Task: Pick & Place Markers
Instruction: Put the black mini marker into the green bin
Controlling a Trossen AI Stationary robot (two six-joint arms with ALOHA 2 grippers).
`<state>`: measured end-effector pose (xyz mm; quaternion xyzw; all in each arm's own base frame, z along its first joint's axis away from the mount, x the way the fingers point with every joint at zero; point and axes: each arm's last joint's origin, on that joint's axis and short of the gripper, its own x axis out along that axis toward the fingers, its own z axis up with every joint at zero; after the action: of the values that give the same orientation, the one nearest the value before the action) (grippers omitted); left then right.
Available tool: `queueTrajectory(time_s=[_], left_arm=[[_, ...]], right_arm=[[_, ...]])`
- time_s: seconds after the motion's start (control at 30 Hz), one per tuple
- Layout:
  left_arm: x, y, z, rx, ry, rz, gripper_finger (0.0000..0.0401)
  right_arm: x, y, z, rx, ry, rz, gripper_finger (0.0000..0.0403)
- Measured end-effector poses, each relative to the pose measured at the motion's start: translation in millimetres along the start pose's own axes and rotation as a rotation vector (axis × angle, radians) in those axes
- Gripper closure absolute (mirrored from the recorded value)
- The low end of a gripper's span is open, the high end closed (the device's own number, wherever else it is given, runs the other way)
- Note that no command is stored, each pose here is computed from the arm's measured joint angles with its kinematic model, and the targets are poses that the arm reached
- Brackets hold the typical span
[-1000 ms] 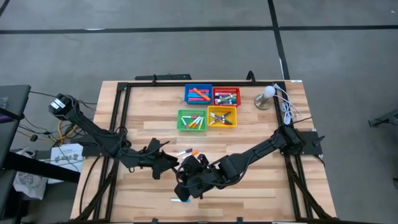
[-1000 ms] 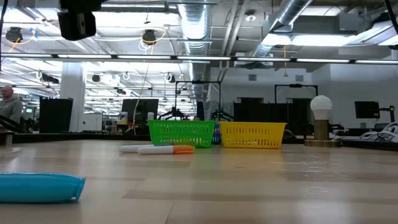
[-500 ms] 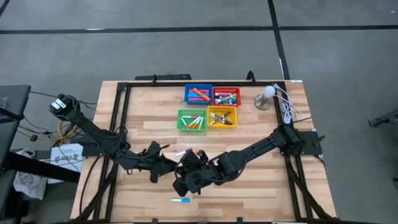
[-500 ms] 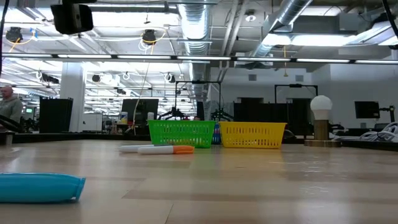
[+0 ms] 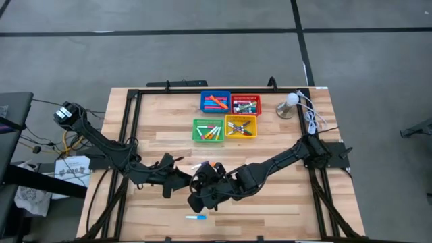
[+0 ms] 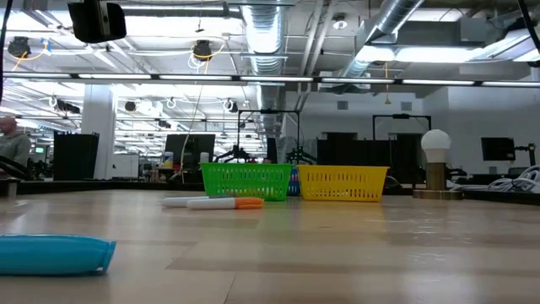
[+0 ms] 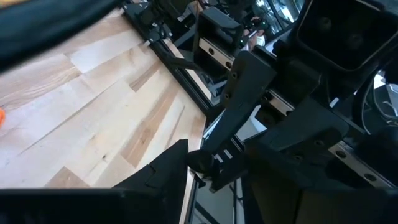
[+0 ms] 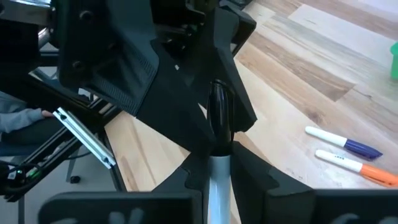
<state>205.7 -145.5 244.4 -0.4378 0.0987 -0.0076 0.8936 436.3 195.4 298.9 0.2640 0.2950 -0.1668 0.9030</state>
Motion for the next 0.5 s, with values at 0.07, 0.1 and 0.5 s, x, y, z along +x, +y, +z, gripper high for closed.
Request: queueTrajectory(time_s=[0.07, 0.1, 0.5], left_arm=[[0.0, 0.1, 0.0, 0.0, -0.001, 0.001, 0.0242], [0.0, 0.0, 0.0, 0.0, -0.002, 0.001, 0.0242], [0.0, 0.5, 0.6, 0.001, -0.017, 0.012, 0.0244]], right_arm=[[1.0, -1.1, 1.5, 0.003, 0.004, 0.002, 0.0362], [1.4, -1.5, 2.0, 0.004, 0.005, 0.002, 0.0362], [2.7, -3.6, 4.5, 0.005, -0.013, -0.016, 0.0364]])
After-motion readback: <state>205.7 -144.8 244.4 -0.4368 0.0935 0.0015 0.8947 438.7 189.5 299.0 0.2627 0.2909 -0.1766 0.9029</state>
